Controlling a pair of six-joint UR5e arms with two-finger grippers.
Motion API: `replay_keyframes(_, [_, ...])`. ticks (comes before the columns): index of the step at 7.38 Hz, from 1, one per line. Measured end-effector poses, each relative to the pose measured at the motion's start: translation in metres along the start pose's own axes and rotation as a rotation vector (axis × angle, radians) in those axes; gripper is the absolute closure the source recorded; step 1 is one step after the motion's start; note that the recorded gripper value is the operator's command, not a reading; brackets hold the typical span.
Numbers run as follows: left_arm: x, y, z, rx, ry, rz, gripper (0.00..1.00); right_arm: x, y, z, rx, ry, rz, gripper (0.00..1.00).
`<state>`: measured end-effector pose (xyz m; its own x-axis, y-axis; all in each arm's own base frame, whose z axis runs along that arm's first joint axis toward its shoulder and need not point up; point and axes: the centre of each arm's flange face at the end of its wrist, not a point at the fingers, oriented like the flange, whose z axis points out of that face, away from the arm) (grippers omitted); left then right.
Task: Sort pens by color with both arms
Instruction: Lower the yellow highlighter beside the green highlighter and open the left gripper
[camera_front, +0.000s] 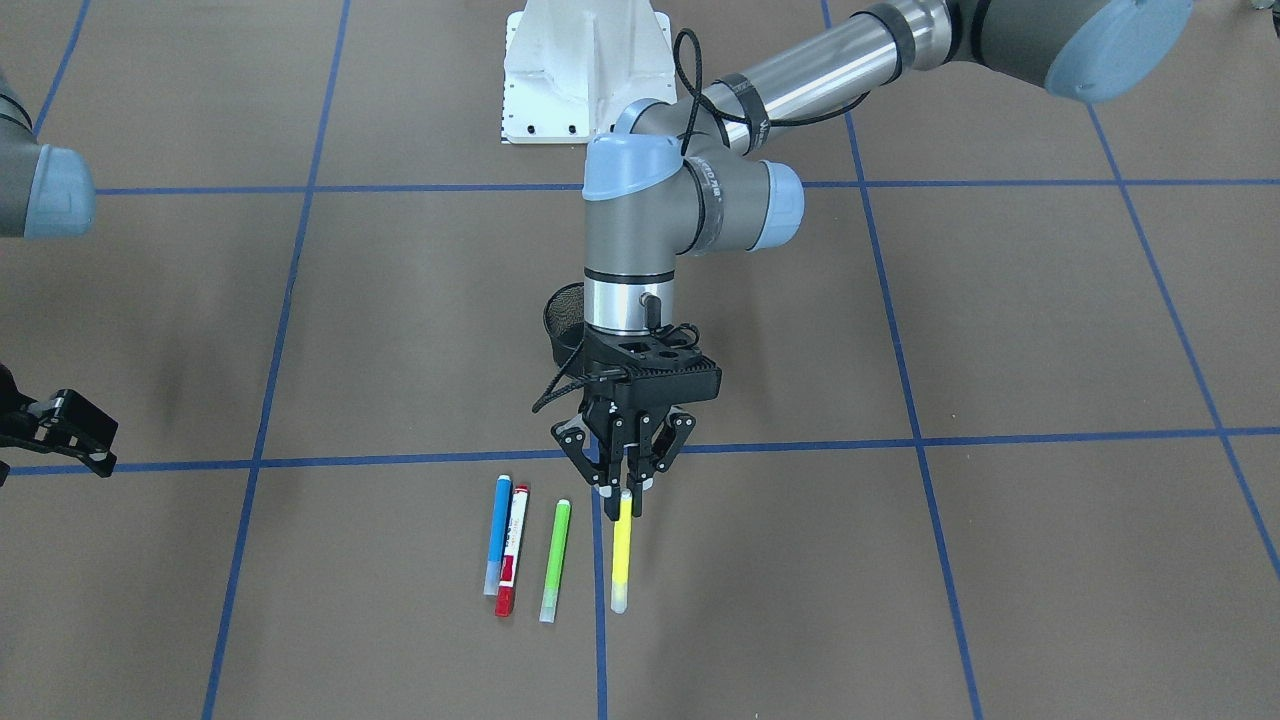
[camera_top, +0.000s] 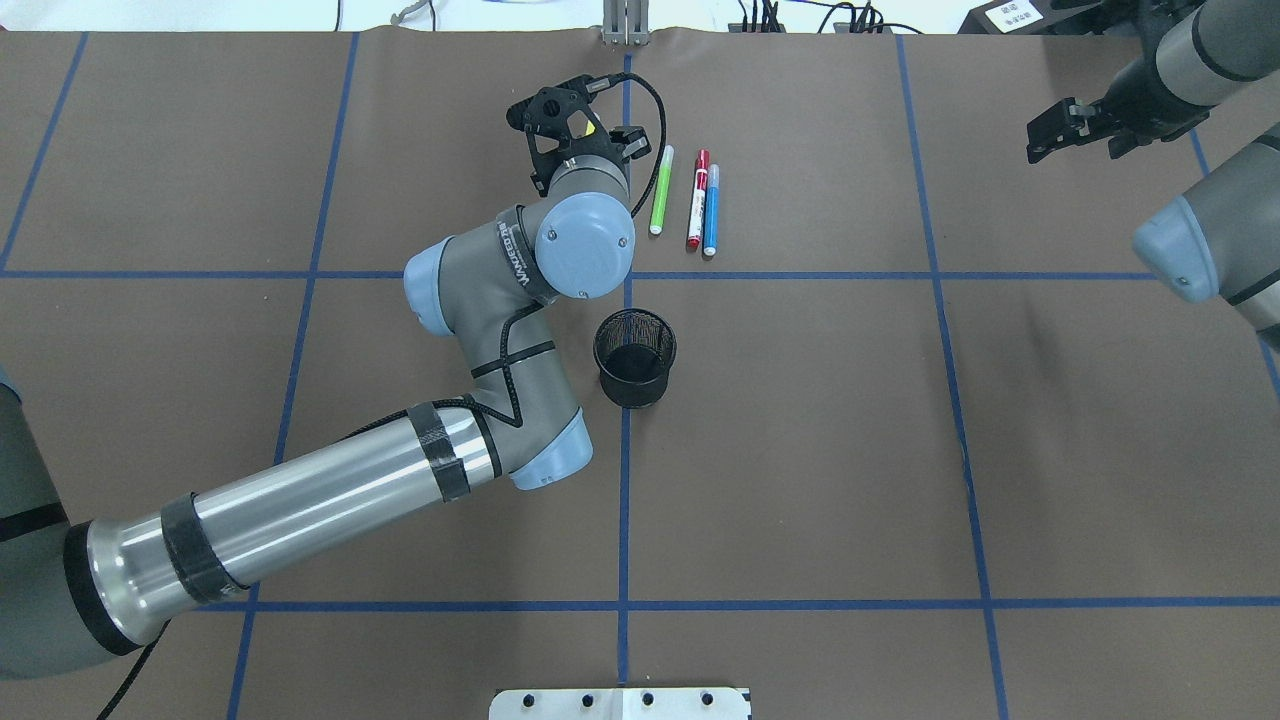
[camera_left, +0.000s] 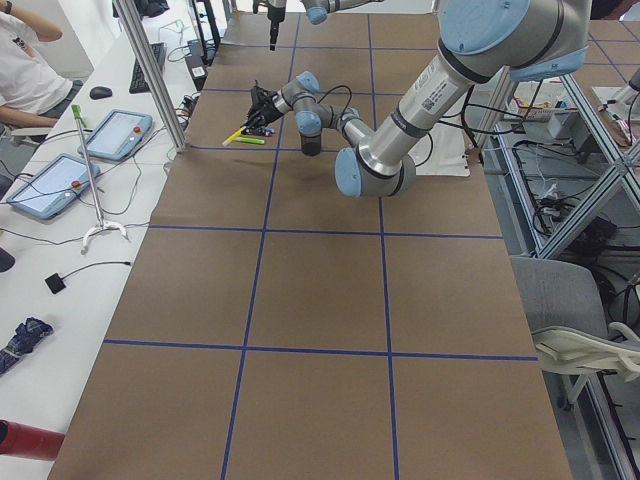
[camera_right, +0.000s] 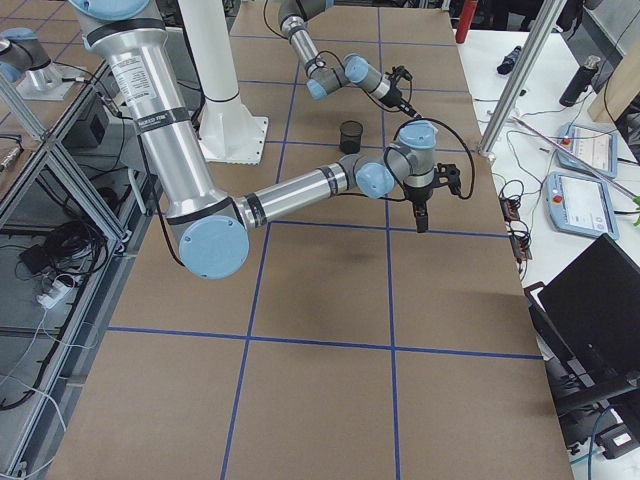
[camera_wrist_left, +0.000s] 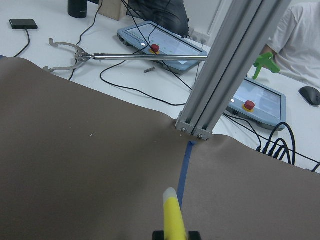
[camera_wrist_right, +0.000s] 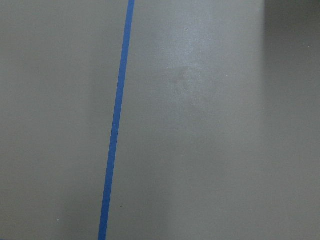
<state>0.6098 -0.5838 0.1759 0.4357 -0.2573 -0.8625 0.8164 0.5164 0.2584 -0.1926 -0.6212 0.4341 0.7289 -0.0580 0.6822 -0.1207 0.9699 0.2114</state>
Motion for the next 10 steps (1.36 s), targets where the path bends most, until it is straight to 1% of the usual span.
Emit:
replay_keyframes(1, [-0.002, 0.009, 0.007, 0.019, 0.003, -0.015, 1.00, 0.000, 0.000, 0.001, -0.001, 0.001, 0.000, 0.00])
replay_keyframes(2, [0.000, 0.014, 0.011, 0.022, 0.009, -0.024, 1.00, 0.001, 0.001, 0.001, -0.001, 0.002, 0.000, 0.00])
replay_keyframes(4, [0.004, 0.018, 0.012, 0.005, 0.024, -0.018, 1.00, 0.001, 0.001, 0.001, -0.002, 0.002, 0.001, 0.00])
replay_keyframes(5, [0.004, 0.019, 0.012, -0.008, 0.028, -0.006, 0.97, 0.001, 0.001, 0.001, -0.002, 0.002, 0.001, 0.00])
replay_keyframes(6, [0.004, 0.021, 0.011, -0.024, 0.031, 0.001, 0.20, 0.001, 0.001, 0.001, -0.001, 0.002, 0.004, 0.00])
replay_keyframes(7, [0.005, 0.021, 0.011, -0.034, 0.034, 0.003, 0.00, 0.000, 0.001, 0.001, -0.001, 0.002, 0.006, 0.00])
replay_keyframes(8, [0.006, 0.021, 0.010, -0.042, 0.038, 0.007, 0.00, 0.000, 0.001, 0.001, -0.001, 0.001, 0.008, 0.00])
replay_keyframes(10, [0.012, 0.019, 0.002, -0.055, 0.058, 0.051, 0.00, -0.001, 0.001, 0.001, -0.001, 0.001, 0.007, 0.00])
